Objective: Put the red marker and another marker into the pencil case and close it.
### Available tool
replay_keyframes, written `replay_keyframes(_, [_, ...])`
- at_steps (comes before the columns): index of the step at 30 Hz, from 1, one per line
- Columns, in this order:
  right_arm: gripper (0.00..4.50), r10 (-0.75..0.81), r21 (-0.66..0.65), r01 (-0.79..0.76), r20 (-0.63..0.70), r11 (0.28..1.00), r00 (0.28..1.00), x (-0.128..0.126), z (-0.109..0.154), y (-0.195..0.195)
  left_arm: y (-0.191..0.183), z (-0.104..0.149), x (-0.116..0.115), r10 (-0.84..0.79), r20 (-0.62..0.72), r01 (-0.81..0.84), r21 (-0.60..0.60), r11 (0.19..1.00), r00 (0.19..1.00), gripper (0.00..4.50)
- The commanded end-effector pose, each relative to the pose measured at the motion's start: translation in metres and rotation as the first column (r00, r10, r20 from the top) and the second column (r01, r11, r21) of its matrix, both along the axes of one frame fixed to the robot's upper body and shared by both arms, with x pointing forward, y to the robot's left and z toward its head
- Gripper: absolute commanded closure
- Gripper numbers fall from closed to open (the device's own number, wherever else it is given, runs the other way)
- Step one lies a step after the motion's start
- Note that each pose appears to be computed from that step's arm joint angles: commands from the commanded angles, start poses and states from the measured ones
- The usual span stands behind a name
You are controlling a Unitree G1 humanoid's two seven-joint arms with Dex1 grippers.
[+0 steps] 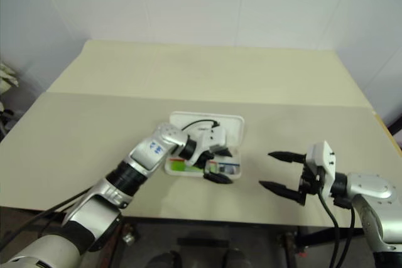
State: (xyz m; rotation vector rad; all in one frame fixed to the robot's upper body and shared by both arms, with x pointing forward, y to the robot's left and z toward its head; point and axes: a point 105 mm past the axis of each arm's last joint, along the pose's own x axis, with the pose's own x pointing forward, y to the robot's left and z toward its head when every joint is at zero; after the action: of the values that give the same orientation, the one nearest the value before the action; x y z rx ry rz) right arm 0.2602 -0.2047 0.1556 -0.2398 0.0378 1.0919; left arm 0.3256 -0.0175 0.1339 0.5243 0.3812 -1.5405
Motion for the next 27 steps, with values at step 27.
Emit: replay_keyframes(27, [0.00, 0.073, 0.018, -0.075, 0.088, 0.997, 0.993, 0.015, 0.021, 0.009, 0.137, 0.104, 0.017, 0.051, 0.303, 0.142, -0.581, 0.801, 0.951, 1.23])
